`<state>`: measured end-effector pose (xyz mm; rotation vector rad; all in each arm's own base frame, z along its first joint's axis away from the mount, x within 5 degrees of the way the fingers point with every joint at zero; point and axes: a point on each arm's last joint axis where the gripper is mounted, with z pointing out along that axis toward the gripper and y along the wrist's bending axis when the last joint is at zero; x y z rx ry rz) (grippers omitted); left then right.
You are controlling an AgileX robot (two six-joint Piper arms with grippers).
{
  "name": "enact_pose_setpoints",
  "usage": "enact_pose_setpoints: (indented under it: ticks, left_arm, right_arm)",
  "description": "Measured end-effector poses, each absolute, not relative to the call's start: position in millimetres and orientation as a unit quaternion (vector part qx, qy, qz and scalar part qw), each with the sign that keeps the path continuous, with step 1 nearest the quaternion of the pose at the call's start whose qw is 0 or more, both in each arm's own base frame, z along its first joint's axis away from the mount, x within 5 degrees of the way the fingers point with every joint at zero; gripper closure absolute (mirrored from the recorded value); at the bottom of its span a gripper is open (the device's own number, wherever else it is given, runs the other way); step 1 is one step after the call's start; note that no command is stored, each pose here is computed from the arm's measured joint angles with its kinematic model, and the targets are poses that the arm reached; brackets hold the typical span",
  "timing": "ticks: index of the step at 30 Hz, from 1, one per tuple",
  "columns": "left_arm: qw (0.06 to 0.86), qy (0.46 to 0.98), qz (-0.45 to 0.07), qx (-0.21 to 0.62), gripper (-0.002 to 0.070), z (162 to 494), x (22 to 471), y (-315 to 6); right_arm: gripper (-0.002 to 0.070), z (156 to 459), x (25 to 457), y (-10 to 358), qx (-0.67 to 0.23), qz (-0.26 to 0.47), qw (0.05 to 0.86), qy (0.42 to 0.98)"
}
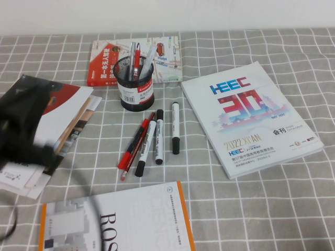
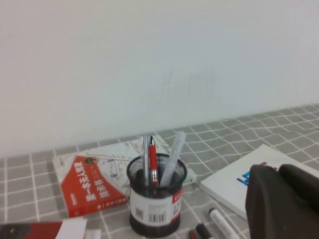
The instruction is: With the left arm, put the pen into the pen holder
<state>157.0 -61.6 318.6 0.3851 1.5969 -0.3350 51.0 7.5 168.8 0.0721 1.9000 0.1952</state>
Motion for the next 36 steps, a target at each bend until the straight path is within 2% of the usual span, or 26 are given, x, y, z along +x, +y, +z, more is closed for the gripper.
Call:
enact_pose_setpoints:
  ticks: [5,9,13,18,30,36]
  left_arm:
    - [0.679,0.705,-0.148,0.139,0.0675,295.7,117.7,-46.0]
    - [0.676,0.708,-0.170,0.110,0.0675,269.9,96.8,-39.1]
    - [0.668,0.713,-0.196,0.089,0.0675,247.0,84.9,-36.5]
    - [0.642,0.738,-0.193,0.083,0.0675,221.3,82.2,-35.3]
    - [0.638,0.740,-0.196,0.081,0.0675,218.2,81.6,-35.3]
    - [0.649,0.738,-0.170,0.076,0.0675,219.0,83.3,-31.3]
  right_arm:
    - [0.0691,168.8,51.0,7.5,0.031,0.083,0.577,0.812]
    - [0.0691,168.8,51.0,7.5,0.031,0.083,0.577,0.812]
    - [0.0691,168.8,51.0,7.5,0.031,0.083,0.577,0.812]
    - [0.0691,168.8,51.0,7.5,0.031,0.083,0.577,0.812]
    - [0.0691,168.8,51.0,7.5,0.031,0.083,0.577,0.812]
    - [0.0691,168.8,51.0,7.5,0.031,0.083,0.577,0.812]
